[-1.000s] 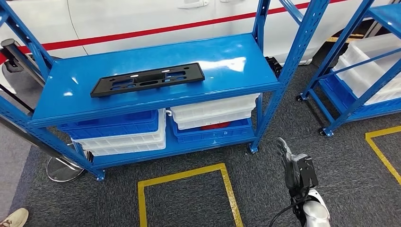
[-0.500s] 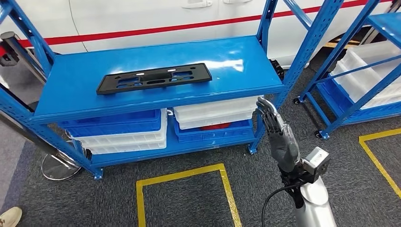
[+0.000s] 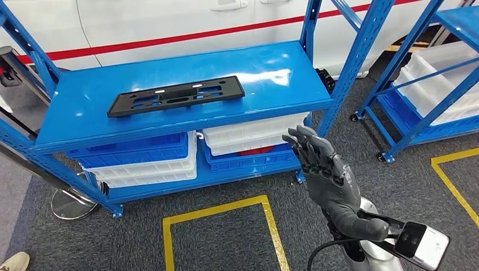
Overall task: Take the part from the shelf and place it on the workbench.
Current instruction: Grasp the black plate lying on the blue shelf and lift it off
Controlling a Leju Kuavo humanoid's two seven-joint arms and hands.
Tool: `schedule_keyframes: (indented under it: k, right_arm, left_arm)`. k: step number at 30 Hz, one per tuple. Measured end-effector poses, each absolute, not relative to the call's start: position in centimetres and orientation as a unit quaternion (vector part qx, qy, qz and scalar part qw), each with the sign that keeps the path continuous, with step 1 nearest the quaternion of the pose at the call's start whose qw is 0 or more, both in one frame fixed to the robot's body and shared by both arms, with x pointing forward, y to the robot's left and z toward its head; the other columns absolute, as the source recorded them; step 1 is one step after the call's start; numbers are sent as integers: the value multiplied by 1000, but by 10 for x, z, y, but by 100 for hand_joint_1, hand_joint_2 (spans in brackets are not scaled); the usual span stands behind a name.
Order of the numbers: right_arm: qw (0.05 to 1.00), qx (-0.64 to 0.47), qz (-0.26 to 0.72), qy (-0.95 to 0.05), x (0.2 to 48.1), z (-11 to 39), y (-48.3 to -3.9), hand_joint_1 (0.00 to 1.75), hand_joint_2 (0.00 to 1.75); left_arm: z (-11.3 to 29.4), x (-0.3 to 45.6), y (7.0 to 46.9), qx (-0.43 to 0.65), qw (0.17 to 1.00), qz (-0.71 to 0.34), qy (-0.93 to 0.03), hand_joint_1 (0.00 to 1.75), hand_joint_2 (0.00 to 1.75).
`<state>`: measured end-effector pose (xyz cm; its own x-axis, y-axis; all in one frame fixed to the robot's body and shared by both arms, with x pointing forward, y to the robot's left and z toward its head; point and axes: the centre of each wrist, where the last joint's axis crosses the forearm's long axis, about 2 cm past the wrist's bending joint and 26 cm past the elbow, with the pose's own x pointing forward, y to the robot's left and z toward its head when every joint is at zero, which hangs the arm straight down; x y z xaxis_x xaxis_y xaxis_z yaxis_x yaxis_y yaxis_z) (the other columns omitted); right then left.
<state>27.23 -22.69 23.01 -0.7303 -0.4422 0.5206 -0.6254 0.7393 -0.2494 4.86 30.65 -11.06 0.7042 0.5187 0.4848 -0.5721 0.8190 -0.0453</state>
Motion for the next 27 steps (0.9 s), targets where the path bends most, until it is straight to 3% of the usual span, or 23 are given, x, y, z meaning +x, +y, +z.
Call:
schedule_keyframes:
  k: [27]
  right_arm:
    - [228,273,252,-900,272,234,-209,0,0]
  left_arm:
    - [-110,51,301,45,923,290,-248,0,0]
